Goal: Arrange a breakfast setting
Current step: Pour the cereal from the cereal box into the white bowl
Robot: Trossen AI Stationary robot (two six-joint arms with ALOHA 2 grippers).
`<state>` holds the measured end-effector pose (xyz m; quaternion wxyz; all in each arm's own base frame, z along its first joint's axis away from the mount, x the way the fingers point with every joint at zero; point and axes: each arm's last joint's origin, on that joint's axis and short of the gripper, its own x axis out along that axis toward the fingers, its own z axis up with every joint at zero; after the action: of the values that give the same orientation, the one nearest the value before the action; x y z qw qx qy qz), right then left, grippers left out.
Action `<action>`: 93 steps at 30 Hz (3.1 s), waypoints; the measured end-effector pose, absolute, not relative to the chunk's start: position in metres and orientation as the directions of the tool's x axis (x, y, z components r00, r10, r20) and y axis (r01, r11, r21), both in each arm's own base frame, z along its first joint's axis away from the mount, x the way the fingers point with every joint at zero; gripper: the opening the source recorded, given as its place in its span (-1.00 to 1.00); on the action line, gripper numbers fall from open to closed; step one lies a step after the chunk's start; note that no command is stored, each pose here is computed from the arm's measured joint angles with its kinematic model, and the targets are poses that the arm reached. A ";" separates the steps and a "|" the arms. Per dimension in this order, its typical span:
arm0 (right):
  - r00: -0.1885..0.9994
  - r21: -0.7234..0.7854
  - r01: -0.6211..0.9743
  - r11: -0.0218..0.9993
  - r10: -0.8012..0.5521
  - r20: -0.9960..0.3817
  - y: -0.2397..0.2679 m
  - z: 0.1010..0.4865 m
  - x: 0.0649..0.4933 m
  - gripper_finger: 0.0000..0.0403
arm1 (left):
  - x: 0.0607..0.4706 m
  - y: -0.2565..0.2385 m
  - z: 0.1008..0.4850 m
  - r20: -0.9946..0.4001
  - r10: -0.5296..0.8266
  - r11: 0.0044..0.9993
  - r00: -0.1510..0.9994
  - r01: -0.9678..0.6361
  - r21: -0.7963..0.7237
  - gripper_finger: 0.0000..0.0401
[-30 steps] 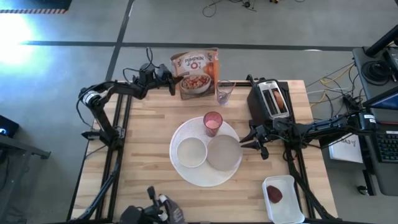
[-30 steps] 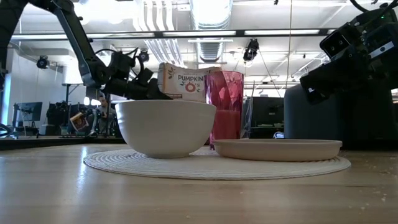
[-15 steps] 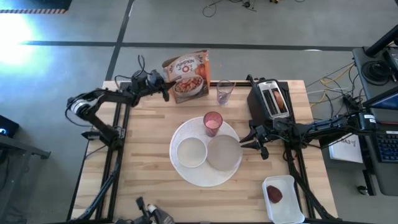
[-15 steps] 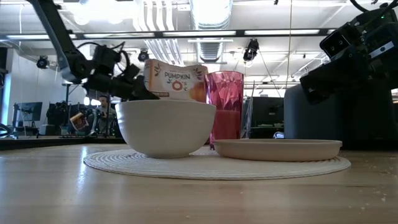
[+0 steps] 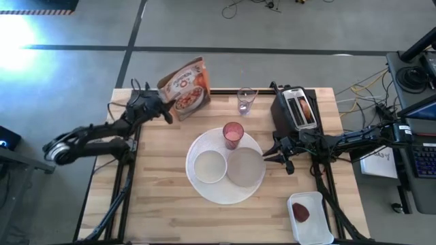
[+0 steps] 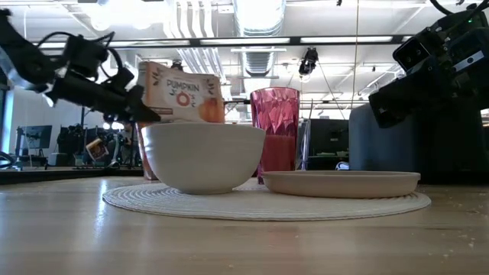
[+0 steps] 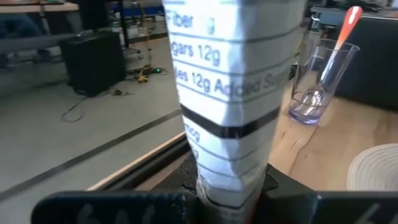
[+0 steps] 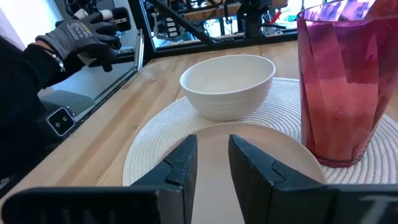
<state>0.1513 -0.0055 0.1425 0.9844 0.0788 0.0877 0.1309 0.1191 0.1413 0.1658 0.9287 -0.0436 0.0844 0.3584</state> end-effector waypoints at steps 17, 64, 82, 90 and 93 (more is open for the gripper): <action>0.950 0.178 -0.244 0.953 0.272 -0.152 -0.005 0.143 0.151 -0.60 | 0.125 0.112 0.192 -0.371 0.693 0.654 0.618 -0.756 -0.038 -0.85; 0.950 0.178 -0.244 0.953 0.272 -0.152 -0.005 0.143 0.151 -0.58 | 0.103 0.058 0.257 -0.531 0.455 0.775 0.715 -0.611 -0.160 -0.90; 0.950 0.178 -0.244 0.953 0.272 -0.152 -0.005 0.143 0.151 -0.63 | 0.077 0.037 0.322 -0.593 0.358 0.865 0.721 -0.495 -0.080 -0.98; 0.950 0.178 -0.244 0.953 0.271 -0.152 -0.005 0.143 0.151 -0.58 | 0.065 0.024 0.347 -0.609 0.138 0.929 0.781 -0.315 -0.194 -0.98; 0.950 0.178 -0.244 0.953 0.272 -0.152 -0.005 0.143 0.151 -0.57 | 0.062 0.020 0.351 -0.618 0.045 0.946 0.785 -0.233 -0.227 -0.98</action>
<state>0.1513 -0.0054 0.1425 0.9843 0.0788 0.0877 0.1310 0.0622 0.0196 0.3510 0.9331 -0.1473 0.3194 0.0745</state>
